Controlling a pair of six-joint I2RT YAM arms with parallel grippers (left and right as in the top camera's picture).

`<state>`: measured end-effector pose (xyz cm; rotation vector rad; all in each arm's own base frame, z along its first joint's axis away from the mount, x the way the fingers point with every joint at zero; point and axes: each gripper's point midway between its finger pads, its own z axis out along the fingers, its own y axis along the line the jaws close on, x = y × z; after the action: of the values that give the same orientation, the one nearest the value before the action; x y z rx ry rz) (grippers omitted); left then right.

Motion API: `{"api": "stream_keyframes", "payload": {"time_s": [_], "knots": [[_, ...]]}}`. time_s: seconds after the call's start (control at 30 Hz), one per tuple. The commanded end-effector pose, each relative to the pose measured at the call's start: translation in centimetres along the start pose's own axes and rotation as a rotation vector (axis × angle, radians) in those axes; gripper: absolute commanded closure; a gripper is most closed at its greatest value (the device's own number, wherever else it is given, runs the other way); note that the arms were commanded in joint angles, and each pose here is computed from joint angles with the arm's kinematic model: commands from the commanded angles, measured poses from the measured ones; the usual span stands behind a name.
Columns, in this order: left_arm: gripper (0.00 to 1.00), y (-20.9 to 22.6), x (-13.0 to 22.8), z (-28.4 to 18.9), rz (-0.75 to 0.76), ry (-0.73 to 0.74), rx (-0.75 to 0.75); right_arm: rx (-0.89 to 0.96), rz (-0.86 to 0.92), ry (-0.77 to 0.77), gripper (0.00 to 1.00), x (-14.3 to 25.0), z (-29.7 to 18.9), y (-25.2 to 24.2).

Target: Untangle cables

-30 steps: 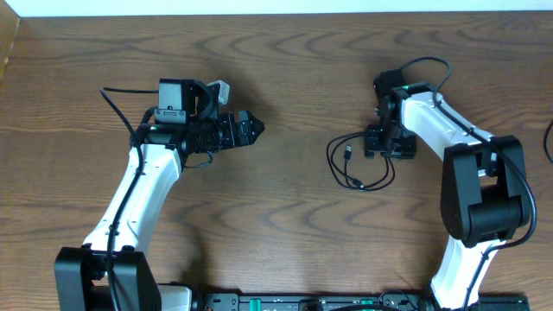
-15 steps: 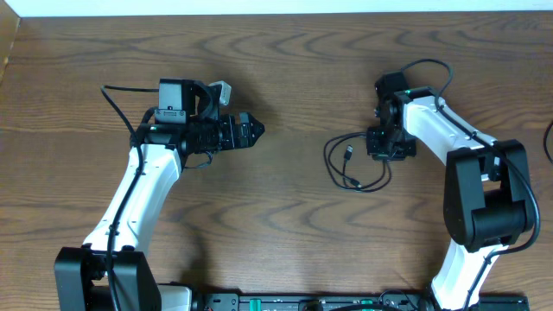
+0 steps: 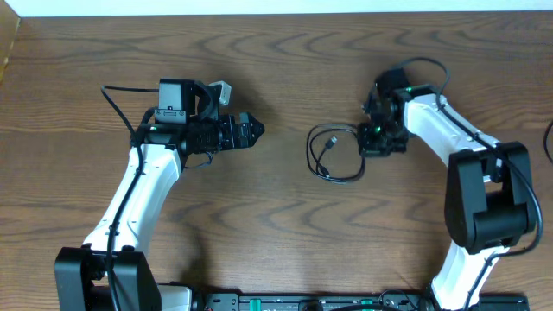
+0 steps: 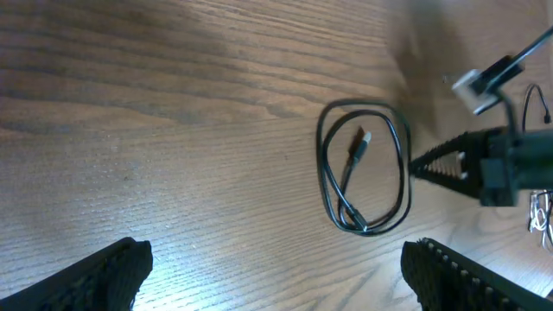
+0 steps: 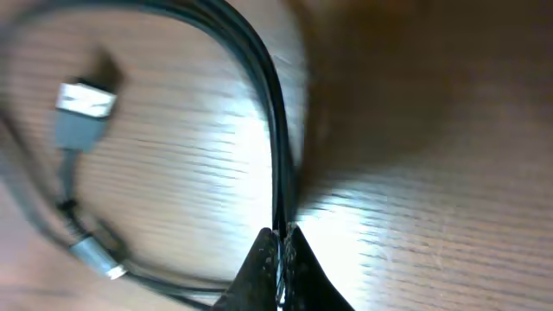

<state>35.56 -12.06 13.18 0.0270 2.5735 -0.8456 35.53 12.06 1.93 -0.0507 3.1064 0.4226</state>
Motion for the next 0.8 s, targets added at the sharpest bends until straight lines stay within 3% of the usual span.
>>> {"api": "stream_keyframes", "payload": {"time_s": [0.0,0.23,0.47,0.57,0.67,0.77], "knots": [[0.02,0.1,-0.2,-0.3,0.021,-0.009,-0.006,-0.091,-0.087,-0.177,0.99,-3.1,-6.6,3.5],[0.02,0.1,-0.2,-0.3,0.021,-0.009,-0.006,-0.108,-0.127,-0.314,0.99,-4.2,-13.0,5.4],[0.02,0.1,-0.2,-0.3,0.021,-0.009,-0.006,-0.007,-0.073,-0.264,0.98,-3.4,-12.2,3.4],[0.02,0.1,-0.2,-0.3,0.021,-0.009,-0.006,0.088,-0.008,-0.203,0.77,-2.7,-10.5,1.3],[0.02,0.1,-0.2,-0.3,0.021,-0.008,-0.006,0.089,-0.014,-0.144,0.68,-2.1,-8.5,0.9],[0.02,0.1,-0.2,-0.3,0.021,-0.009,-0.006,0.078,-0.034,-0.125,0.52,-2.4,-6.9,1.1]]}}
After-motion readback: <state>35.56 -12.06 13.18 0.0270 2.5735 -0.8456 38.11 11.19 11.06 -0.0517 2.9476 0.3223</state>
